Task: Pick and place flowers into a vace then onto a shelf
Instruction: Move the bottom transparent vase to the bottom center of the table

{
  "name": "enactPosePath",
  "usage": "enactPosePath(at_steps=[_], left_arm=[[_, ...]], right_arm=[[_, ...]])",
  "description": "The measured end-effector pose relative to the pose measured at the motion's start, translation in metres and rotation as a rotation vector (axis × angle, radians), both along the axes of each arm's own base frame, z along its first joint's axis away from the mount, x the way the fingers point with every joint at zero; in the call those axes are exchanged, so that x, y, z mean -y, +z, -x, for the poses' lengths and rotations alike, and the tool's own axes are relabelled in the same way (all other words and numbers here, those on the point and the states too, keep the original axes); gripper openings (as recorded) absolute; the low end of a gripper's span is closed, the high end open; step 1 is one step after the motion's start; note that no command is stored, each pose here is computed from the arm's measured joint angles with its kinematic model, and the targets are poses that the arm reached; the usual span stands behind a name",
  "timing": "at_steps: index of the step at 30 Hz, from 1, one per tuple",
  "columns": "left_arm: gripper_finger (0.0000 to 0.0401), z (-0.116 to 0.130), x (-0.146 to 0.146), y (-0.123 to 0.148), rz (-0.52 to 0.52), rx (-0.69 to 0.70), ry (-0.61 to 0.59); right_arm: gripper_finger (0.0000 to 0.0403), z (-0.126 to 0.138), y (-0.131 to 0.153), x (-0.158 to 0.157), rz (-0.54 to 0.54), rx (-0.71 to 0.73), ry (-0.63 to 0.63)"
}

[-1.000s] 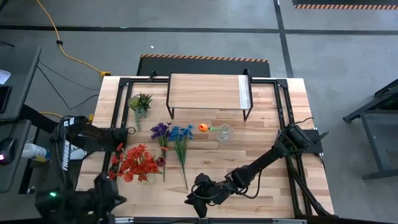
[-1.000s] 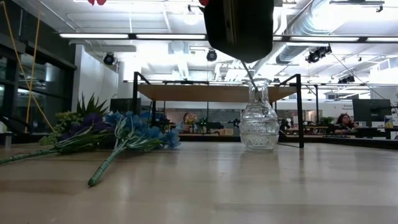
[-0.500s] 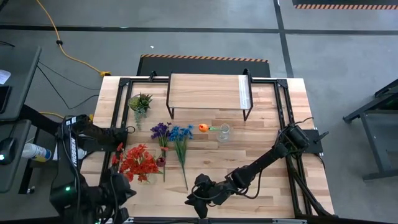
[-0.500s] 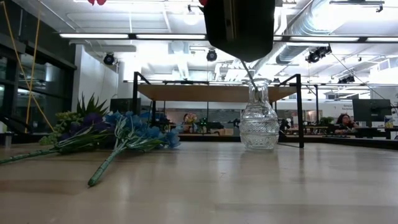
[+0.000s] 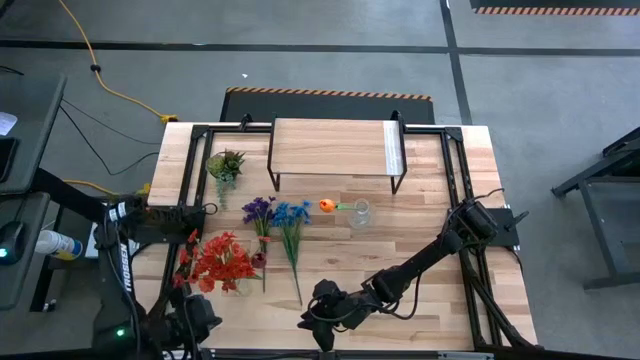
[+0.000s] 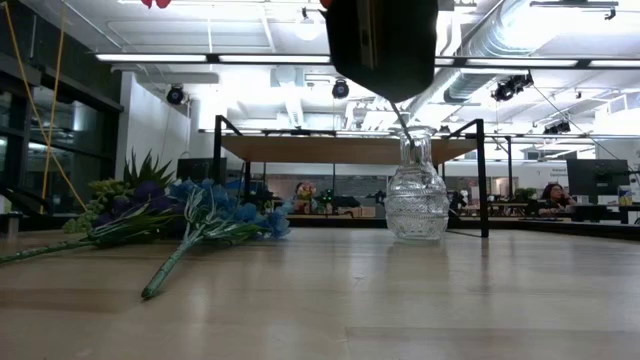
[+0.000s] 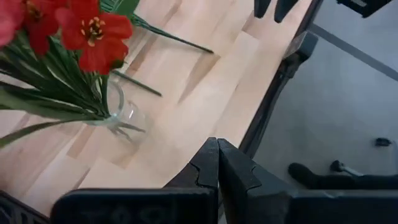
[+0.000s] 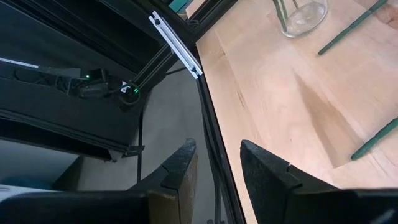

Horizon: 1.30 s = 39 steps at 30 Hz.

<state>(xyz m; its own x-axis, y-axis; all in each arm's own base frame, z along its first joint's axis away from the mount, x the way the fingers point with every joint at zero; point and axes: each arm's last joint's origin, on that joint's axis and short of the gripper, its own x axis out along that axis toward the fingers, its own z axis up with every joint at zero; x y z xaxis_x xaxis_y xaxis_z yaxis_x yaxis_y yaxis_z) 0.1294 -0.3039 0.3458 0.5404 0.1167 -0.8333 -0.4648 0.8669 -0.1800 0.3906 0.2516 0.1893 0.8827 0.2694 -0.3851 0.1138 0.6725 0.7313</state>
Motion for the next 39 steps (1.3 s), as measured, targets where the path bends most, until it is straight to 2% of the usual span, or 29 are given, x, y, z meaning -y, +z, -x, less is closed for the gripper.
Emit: enactPosePath(at_steps=[7,16,21,29,39], left_arm=[[0.0042,-0.002,0.010,-0.015,-0.026,-0.064,0.002],[0.0048,-0.002,0.013,-0.018,-0.007,-0.081,0.019],[0.0091,-0.003,0.014,-0.020,-0.009,-0.084,0.025],[0.0166,-0.007,0.026,-0.038,-0.045,-0.100,0.038],[0.0211,-0.012,0.039,-0.062,-0.118,-0.121,0.020]], right_arm=[[0.0114,0.000,0.000,0.000,0.002,-0.001,0.022],[0.0114,0.000,0.000,-0.001,0.007,-0.001,0.032],[0.0114,0.000,0.000,-0.001,0.004,-0.004,0.041],[0.0114,0.001,-0.001,-0.002,0.003,-0.015,0.057],[0.0114,0.002,-0.002,-0.002,0.011,-0.030,0.100]])
